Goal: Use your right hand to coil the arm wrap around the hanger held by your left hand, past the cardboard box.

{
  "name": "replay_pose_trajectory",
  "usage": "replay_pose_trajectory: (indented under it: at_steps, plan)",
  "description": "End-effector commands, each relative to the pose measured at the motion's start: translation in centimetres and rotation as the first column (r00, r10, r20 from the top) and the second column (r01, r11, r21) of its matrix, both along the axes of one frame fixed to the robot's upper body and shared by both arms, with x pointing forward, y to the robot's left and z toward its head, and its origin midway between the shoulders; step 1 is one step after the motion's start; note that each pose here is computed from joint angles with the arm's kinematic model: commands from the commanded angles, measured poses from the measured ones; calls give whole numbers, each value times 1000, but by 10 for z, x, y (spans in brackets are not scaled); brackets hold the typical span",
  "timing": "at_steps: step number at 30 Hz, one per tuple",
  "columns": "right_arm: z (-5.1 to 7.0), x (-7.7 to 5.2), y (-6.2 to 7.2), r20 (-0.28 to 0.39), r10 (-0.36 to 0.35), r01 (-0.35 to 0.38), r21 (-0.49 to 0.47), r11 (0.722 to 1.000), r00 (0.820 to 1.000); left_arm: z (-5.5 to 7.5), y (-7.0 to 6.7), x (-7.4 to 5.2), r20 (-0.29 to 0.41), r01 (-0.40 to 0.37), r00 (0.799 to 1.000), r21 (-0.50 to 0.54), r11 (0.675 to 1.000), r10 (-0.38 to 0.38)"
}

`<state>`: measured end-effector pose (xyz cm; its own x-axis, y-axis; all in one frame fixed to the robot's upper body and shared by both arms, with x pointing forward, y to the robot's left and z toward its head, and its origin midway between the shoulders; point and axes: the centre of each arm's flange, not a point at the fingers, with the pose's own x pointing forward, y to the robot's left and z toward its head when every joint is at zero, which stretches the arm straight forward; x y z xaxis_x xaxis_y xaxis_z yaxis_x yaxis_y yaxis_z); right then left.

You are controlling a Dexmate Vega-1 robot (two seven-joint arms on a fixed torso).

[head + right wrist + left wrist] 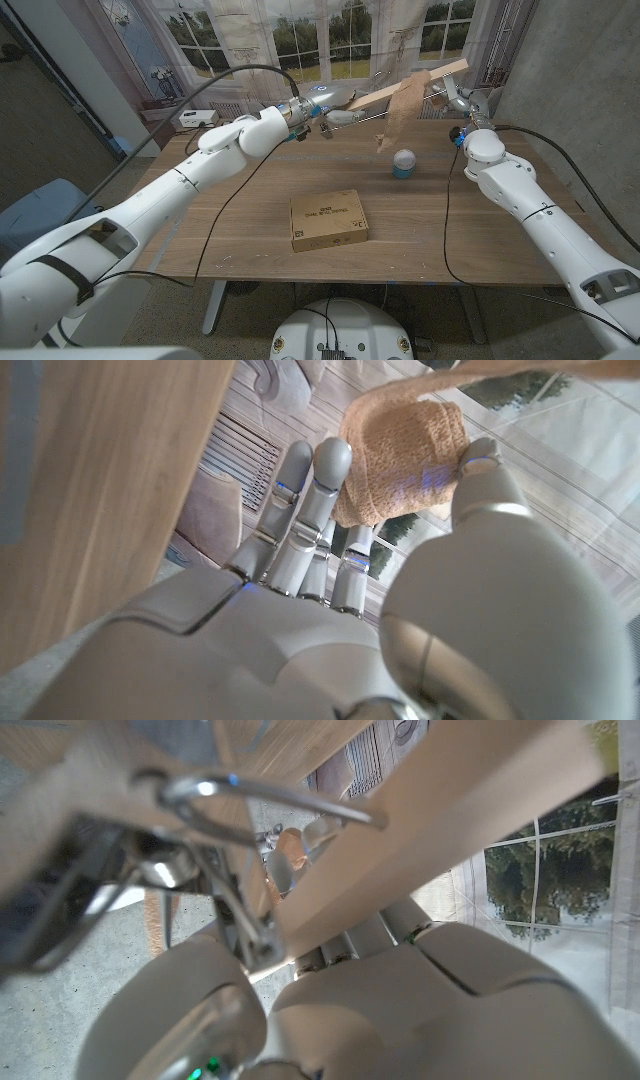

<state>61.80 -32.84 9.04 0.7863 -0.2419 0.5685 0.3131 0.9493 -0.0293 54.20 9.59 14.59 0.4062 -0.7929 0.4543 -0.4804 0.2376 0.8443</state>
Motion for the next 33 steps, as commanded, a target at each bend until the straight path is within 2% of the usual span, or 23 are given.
replay_pose_trajectory:
  at_steps: [1,10,15,20,25,30,33]
  plan:
    - [-52,20,5,-86,13,-9,45,999,996,7,3,-1,-40,-38,998,21,999,39]
    - [-82,18,5,-109,25,-18,66,998,994,14,-1,3,-36,-152,987,108,983,156]
    - [-101,16,7,-117,31,-21,86,996,993,17,-6,4,-36,-214,974,186,959,224]
    - [-115,13,7,-115,36,-23,110,994,993,19,-9,2,0,-268,962,224,937,275]
    - [-123,7,9,-102,41,-30,110,993,994,22,-10,1,42,-305,952,211,929,303]
    - [-135,-2,14,-92,45,-36,103,994,995,23,-11,-2,126,-348,935,136,928,332]
    - [-142,-6,19,-90,55,-46,100,994,994,23,-13,-3,151,-369,924,110,923,351]
